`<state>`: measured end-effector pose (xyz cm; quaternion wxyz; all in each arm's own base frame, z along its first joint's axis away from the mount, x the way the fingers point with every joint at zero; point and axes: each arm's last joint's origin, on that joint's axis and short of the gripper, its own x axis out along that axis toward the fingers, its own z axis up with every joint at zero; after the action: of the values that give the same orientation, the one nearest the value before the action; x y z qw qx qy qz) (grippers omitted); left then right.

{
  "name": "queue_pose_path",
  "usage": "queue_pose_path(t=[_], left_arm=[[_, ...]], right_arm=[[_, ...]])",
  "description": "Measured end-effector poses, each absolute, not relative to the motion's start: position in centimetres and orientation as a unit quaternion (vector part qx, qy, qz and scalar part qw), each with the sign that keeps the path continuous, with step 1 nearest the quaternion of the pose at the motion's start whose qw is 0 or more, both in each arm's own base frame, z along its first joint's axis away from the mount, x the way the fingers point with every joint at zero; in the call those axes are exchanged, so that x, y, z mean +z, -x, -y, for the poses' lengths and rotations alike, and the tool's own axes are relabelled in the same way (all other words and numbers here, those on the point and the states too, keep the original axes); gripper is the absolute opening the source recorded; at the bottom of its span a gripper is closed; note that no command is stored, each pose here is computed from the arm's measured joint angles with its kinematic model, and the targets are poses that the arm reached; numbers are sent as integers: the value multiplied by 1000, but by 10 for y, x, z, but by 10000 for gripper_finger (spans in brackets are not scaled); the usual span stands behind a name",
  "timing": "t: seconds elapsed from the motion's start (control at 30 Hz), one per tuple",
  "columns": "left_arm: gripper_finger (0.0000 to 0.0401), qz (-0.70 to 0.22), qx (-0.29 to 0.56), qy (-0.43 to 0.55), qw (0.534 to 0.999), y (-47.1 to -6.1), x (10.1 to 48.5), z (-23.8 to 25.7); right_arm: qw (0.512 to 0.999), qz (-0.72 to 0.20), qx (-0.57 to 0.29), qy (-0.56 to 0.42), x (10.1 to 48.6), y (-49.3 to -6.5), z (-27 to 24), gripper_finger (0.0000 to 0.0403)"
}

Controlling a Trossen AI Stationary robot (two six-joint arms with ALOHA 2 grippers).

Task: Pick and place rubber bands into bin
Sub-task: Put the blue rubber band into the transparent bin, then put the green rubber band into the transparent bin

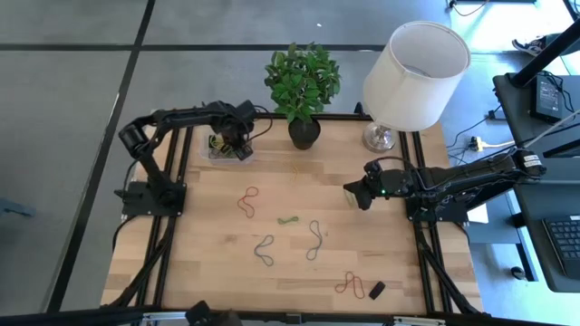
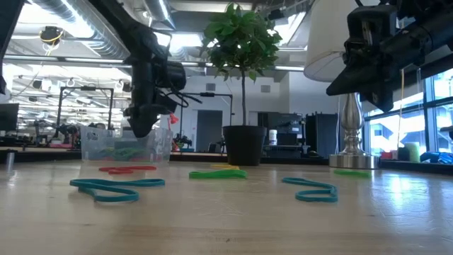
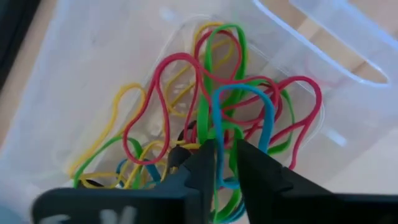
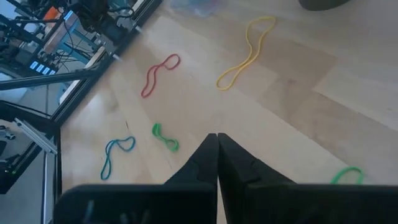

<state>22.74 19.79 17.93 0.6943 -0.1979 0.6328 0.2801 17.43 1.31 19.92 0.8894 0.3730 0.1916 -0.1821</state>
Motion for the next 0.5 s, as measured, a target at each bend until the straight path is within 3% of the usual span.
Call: queue_pose_path(t=[0.27, 0.5], left_arm=[[133, -605, 299, 184, 715, -226, 212, -198], [137, -572, 392, 139, 707, -226, 263, -185]], right_arm=[[894, -195, -180, -361, 199, -174, -13, 4], [896, -200, -183, -352, 198, -174, -12, 4]])
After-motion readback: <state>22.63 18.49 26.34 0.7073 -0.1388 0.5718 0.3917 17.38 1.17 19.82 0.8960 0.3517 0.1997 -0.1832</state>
